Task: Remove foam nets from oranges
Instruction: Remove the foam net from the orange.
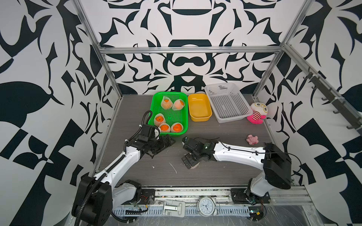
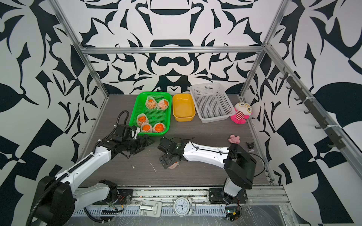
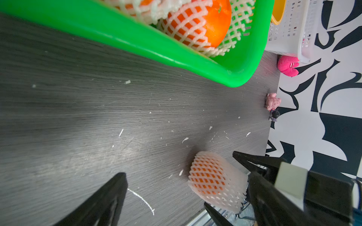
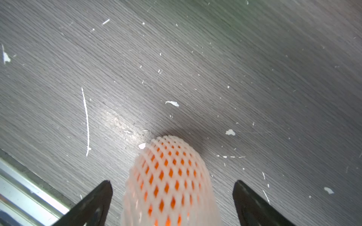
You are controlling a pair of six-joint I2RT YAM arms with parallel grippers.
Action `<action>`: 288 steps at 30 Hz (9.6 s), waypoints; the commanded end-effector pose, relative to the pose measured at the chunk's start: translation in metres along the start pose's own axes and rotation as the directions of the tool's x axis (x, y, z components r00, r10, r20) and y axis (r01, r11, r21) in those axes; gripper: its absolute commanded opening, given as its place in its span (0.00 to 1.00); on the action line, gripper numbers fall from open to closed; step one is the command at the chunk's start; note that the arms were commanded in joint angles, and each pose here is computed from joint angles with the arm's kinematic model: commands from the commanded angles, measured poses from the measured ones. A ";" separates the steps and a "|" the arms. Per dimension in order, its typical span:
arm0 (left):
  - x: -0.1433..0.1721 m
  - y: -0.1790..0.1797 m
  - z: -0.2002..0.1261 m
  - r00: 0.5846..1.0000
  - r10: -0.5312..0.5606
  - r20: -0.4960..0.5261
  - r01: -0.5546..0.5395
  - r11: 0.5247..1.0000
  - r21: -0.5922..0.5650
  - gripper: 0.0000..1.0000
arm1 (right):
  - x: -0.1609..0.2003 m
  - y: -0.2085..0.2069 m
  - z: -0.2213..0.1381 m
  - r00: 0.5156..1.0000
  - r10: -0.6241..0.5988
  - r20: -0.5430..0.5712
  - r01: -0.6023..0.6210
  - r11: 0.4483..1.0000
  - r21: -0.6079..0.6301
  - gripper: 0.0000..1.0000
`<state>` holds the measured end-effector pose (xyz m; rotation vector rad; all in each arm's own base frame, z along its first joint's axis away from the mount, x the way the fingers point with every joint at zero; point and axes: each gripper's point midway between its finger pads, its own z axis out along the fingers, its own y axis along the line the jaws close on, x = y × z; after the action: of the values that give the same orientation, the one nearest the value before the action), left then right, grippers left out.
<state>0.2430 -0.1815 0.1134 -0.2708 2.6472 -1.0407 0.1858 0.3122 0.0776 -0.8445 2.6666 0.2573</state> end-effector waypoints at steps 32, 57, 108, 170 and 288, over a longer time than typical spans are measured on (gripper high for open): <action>0.118 -0.068 0.005 0.855 0.373 -0.359 -0.344 0.928 0.147 0.90 | 0.027 -0.020 -0.092 0.838 0.254 0.483 -0.083 0.934 -0.348 0.87; 0.126 -0.067 0.055 0.795 0.435 -0.423 -0.483 0.876 -0.007 0.72 | 0.060 -0.004 -0.031 0.881 0.283 0.378 -0.091 0.888 -0.451 0.76; 0.125 -0.052 0.044 0.780 0.462 -0.423 -0.533 0.844 -0.061 0.21 | 0.038 0.015 -0.046 0.608 -0.356 0.710 0.569 0.819 -0.077 0.88; 0.128 -0.040 0.041 0.804 0.445 -0.394 -0.508 0.859 -0.067 0.08 | 0.001 0.027 -0.027 0.549 -0.322 0.772 0.544 0.838 -0.037 0.71; 0.110 -0.095 -0.021 0.652 0.701 0.287 -0.757 0.591 0.278 0.67 | -0.022 0.017 -0.120 0.776 0.055 0.629 0.240 0.896 -0.374 0.00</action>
<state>0.1407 -0.2622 0.1649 0.7263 2.0482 -1.0809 0.1611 0.3018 0.1855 -0.8669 1.8891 0.8769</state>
